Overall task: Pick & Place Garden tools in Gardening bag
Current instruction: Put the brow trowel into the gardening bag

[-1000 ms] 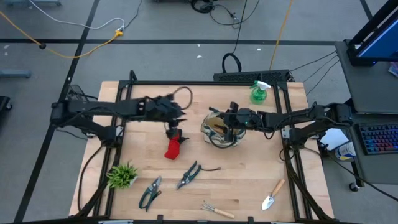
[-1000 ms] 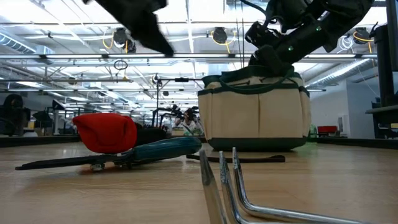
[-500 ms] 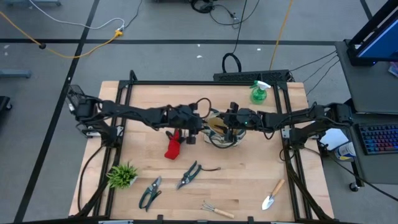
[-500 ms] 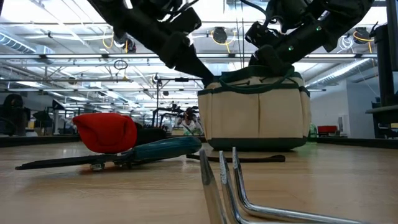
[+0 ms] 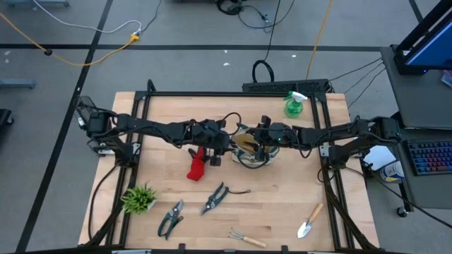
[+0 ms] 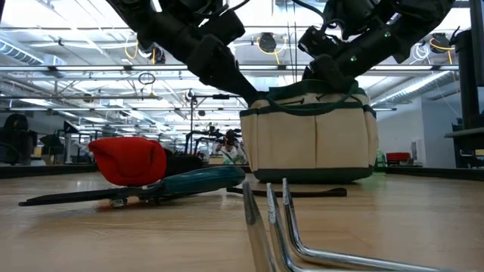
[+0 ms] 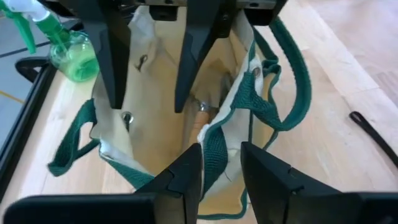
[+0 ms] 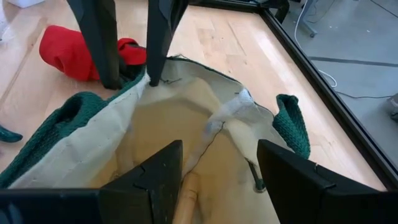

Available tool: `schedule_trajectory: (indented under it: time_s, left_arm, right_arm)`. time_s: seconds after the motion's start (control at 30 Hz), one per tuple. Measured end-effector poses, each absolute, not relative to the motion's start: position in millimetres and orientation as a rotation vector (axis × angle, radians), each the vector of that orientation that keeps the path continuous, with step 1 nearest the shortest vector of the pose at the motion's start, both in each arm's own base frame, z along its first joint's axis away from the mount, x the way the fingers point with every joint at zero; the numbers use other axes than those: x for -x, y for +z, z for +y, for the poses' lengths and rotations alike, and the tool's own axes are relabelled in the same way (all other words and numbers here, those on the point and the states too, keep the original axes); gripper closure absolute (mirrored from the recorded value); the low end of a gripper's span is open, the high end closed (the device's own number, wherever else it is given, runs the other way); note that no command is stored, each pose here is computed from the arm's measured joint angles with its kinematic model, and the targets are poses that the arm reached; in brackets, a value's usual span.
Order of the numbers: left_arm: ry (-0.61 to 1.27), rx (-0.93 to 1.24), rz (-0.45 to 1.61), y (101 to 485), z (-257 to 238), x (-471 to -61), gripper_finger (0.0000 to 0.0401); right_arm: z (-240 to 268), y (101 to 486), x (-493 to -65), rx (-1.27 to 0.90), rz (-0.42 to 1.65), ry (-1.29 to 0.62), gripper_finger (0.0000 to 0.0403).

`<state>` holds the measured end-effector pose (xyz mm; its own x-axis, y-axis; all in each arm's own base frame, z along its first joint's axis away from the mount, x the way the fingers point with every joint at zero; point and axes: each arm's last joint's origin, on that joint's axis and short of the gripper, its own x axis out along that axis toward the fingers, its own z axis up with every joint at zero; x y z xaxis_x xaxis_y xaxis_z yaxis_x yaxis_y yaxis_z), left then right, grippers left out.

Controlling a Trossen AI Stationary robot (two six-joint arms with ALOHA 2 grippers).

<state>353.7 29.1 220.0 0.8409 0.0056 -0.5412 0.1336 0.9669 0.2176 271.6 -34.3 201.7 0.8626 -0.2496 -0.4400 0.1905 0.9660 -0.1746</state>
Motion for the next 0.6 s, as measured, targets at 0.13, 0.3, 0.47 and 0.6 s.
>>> schedule_trajectory:
  time_s: [0.13, 0.3, 0.47, 0.6]
  left_arm:
    - [-0.084, -0.253, 0.576, 219.3, 28.5, -353.3, 0.0321]
    - [-0.077, -0.247, 0.591, 218.2, 31.5, -352.3, 0.0390]
    - [-0.040, -0.250, 0.598, 218.1, 35.7, -351.9, 0.0389]
    - [0.020, -0.284, 0.635, 216.1, 37.5, -350.3, 0.0396]
  right_arm:
    - [-34.3, 202.3, -271.9, 0.127, 0.470, -0.232, 0.0202]
    - [-34.3, 203.0, -272.2, 0.127, 0.463, -0.232, 0.0202]
    - [-34.5, 207.0, -273.6, 0.119, 0.420, -0.238, 0.0202]
    - [-34.6, 209.7, -273.2, 0.062, 0.396, -0.252, 0.0202]
